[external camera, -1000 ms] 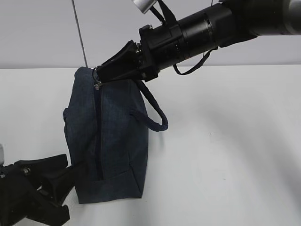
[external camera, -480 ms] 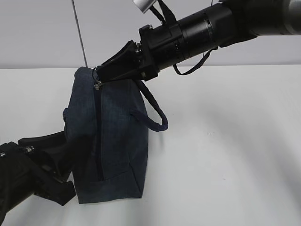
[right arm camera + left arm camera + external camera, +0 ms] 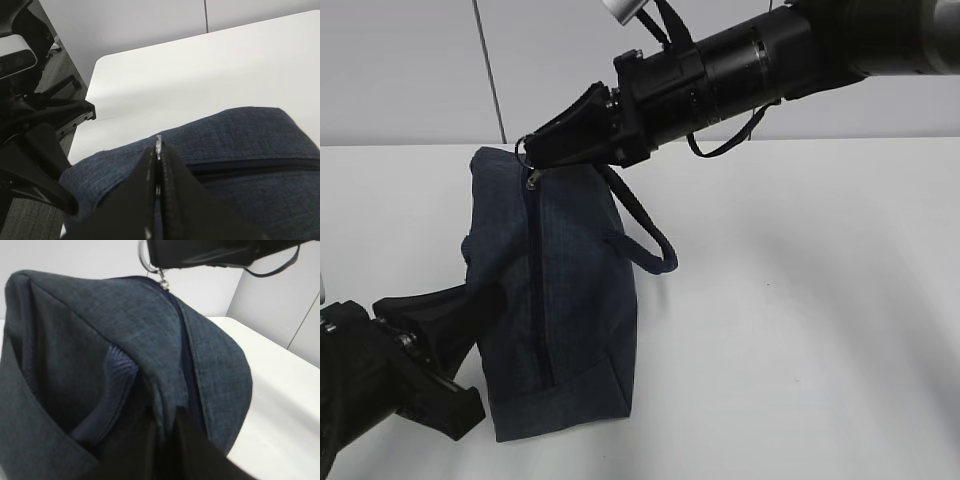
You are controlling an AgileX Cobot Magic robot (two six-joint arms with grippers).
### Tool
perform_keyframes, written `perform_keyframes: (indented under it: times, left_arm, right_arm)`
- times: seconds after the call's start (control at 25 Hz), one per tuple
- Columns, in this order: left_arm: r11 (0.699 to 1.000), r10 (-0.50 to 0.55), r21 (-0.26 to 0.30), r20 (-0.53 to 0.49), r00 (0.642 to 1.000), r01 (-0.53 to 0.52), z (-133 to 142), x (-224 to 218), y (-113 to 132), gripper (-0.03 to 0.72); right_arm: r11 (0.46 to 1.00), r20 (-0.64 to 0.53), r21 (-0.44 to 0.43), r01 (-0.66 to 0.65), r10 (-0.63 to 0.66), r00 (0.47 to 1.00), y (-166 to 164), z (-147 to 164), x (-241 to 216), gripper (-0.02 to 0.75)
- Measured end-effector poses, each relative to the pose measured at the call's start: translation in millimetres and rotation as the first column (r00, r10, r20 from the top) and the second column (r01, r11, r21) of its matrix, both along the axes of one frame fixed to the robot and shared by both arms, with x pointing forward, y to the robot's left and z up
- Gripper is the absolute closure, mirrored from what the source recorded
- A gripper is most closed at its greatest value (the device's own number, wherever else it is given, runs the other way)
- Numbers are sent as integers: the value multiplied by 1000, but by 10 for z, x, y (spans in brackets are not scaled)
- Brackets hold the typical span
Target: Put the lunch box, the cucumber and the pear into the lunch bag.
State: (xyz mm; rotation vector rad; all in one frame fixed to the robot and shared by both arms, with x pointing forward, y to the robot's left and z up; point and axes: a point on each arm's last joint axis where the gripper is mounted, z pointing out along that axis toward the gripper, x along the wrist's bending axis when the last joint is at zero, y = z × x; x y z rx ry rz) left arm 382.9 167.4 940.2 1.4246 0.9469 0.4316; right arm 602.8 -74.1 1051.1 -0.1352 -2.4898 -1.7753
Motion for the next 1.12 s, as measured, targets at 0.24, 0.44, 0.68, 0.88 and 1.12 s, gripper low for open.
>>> perform_keyframes:
  times: [0.24,0.44,0.68,0.88,1.12]
  left_arm:
    - [1000,-16,1,6,1000,16,7,-3,-17,683]
    - [1000,-20,1,8,1000,20,10,-3,-22,684]
    - [999,-38,4,11,999,38,10,-13,-34,684]
    - [999,-40,0,6,999,40,9,-15,-35,685]
    - [999,-46,-12,-3,999,46,10,-20,-41,685]
  right_arm:
    - [998,9,36,49,-49,999,9,32,46,738]
    - [995,30,41,88,-90,996,7,35,87,738]
    - [994,30,55,93,-95,995,89,-17,152,738]
    - [991,59,58,118,-122,991,193,-35,238,738]
    - [987,75,64,146,-150,986,237,-71,357,738]
